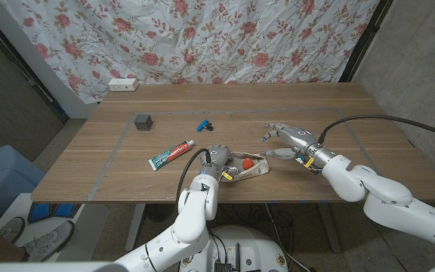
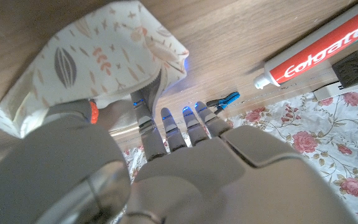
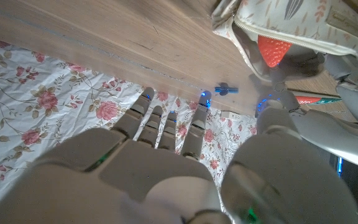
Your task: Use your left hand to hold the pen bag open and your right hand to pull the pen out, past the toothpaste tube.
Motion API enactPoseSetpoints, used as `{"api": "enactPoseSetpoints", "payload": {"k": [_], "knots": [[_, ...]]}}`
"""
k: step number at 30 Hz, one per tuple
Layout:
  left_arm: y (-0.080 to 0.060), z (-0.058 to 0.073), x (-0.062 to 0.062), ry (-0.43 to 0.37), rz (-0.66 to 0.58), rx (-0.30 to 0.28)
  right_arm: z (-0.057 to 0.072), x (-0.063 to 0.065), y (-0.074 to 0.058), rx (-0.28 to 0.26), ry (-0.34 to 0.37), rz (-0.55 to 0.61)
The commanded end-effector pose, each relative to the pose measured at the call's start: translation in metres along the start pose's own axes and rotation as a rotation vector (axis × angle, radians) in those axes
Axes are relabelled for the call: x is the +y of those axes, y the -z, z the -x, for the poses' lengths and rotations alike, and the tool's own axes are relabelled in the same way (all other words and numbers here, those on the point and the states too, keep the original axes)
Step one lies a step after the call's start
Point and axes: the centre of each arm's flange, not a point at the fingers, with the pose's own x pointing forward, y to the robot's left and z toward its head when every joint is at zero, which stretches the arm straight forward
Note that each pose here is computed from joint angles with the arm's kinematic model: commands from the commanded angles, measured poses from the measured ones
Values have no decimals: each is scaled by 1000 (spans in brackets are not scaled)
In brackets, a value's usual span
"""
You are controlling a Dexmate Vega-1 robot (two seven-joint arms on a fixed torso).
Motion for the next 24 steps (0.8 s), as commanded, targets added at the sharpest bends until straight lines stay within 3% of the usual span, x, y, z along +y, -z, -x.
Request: {"api": "enactPoseSetpoints", "payload": {"k": [1, 24], "knots": [[0, 0, -2, 1, -4, -15, -5, 1, -14, -16, -20, 39], [1, -4, 0, -6, -16, -47, -21, 10, -27, -33, -80, 84]]}}
